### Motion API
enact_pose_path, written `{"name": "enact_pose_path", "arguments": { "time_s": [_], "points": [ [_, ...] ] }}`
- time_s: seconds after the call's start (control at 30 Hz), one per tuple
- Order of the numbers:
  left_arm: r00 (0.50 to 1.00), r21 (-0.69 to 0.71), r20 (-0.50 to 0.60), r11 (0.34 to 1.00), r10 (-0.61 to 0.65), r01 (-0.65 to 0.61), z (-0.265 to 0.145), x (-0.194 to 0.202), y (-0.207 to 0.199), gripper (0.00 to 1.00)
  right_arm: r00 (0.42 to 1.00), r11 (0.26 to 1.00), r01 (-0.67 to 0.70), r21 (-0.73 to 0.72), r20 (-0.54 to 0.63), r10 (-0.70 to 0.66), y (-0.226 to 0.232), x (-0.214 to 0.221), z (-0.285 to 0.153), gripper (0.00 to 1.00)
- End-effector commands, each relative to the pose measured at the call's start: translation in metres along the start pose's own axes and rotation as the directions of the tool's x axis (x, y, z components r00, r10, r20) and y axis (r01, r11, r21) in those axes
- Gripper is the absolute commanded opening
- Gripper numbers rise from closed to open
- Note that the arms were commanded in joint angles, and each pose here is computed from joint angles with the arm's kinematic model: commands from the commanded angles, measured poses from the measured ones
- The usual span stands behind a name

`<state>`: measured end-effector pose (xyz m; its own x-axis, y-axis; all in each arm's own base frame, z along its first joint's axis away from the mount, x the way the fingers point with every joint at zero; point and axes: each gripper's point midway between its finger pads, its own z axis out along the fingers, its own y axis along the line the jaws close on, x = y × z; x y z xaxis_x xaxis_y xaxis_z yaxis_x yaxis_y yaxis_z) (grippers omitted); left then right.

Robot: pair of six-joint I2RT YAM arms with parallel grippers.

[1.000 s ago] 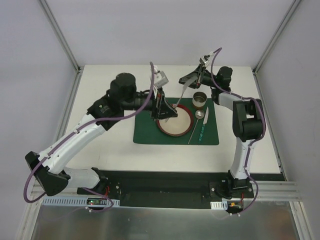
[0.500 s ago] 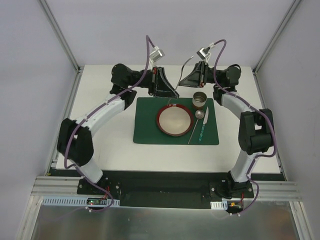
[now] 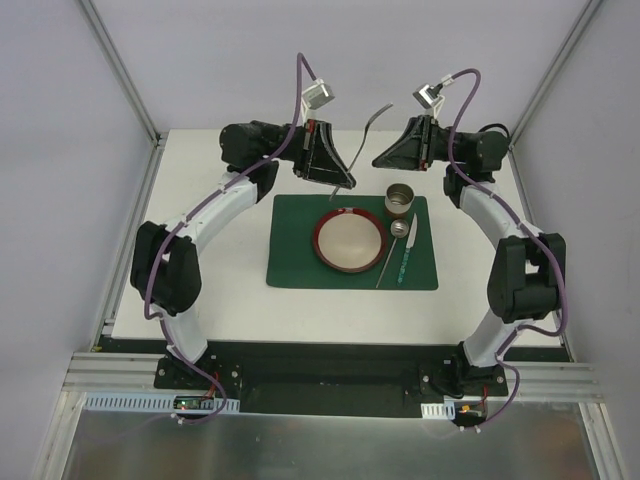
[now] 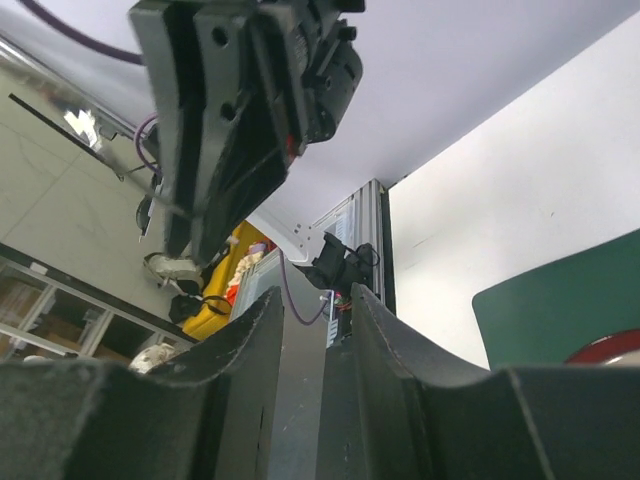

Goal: Set the dinner table for one person
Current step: Pick up the fork from the corner of the board.

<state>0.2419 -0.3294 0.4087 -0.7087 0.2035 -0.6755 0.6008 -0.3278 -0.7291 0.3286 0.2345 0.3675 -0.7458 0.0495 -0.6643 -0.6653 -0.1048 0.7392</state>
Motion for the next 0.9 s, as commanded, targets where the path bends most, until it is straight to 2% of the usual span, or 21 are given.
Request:
{"name": "enact_pose_path", "arguments": {
  "time_s": [0.0,0.17,0.43,0.87],
  "points": [
    [0.903,0.016,-0.025,0.903,0.429,-0.429,-0.014,-0.004,-0.045,0.00,0.939,0.937,0.345,-0.054,0.016,-0.344,0.062,-0.004,-0.002,0.36],
    [0.918,-0.003,-0.003,0.918,0.396,-0.396,-0.020,-0.006,-0.016,0.00,0.939,0.939,0.341,-0.054,0.058,-0.338,0.066,-0.013,-0.001,0.36],
    [0.944,0.018,0.039,0.945,0.326,-0.327,-0.017,-0.013,0.009,0.00,0.933,0.931,0.356,-0.078,0.091,-0.349,0.073,-0.025,0.008,0.35],
    [0.948,0.062,0.036,0.946,0.317,-0.319,-0.001,-0.019,0.006,0.00,0.946,0.943,0.316,-0.108,0.107,-0.305,0.057,-0.037,0.022,0.35]
  ]
}}
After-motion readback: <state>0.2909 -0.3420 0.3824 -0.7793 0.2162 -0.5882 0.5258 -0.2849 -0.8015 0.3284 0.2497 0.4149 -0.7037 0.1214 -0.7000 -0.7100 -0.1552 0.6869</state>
